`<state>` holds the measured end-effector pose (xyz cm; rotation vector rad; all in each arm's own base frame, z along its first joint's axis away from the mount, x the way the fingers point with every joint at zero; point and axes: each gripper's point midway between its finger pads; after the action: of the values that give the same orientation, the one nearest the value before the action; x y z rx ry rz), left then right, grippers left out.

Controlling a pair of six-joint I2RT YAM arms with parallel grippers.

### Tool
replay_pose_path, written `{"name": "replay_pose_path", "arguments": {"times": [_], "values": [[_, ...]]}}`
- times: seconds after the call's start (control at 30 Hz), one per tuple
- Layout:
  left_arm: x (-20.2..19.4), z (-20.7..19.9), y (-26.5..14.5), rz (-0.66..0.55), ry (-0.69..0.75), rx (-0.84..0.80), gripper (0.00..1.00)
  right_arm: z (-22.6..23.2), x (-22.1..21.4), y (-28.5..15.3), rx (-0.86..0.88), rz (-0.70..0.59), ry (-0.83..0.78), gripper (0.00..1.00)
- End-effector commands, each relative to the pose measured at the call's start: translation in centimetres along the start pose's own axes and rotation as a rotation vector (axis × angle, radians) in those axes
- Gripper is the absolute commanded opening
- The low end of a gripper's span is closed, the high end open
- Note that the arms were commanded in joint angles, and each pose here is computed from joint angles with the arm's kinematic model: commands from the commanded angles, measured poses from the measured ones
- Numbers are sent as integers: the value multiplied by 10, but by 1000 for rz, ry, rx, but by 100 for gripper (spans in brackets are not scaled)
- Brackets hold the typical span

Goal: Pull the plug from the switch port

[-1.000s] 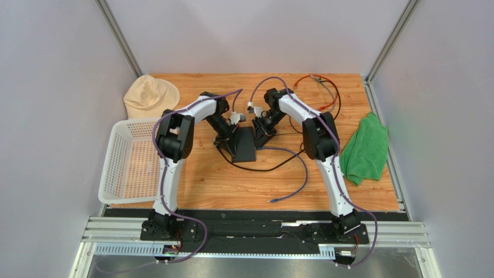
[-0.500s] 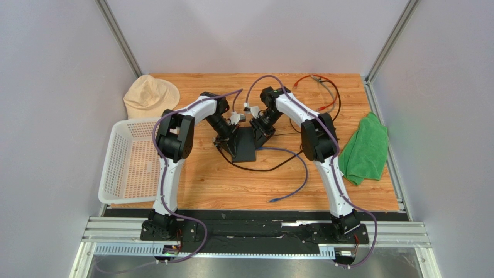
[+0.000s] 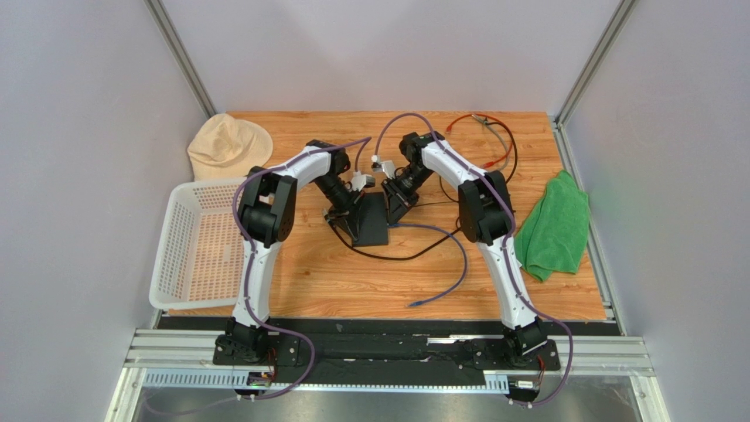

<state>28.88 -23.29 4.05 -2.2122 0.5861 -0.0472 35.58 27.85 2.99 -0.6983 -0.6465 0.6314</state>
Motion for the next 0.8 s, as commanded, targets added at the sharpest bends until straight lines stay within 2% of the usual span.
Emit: {"name": "replay_pose_path", "arguments": {"times": [0.0,0.1,0.3,0.33,0.37,0.4,0.43,0.47,0.57,0.77], "values": [[13,44,16,-4,79,163,6,-1,-34,-27,126,22,-4,0],[12,44,16,-2,77,162,6,-4,-28,-34,123,-9,-49,0],[12,44,16,-1,79,162,6,-14,-32,-30,104,17,-54,0],[12,44,16,-1,79,162,6,-13,-31,-31,103,15,-51,3],[12,44,16,0,78,161,6,-11,-30,-31,110,10,-45,13],[12,44,16,-2,81,162,6,-8,-29,-32,120,3,-45,26],[12,44,16,-2,79,164,6,-4,-28,-34,132,-6,-52,45],[12,44,16,-3,79,162,6,3,-25,-34,162,-28,-56,50],[13,44,16,-2,79,164,7,12,-17,-33,211,-71,-48,57],[12,44,16,-2,81,162,7,12,-17,-14,235,-41,-18,57]]}}
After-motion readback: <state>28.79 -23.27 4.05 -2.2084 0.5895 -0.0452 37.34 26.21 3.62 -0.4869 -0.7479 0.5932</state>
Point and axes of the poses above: each gripper's point midway between its finger pads, its own y axis out along the fingers, its own z axis along the line the jaws close on, x = y × z, and after that the axes turned 6 degrees about -y, right-handed
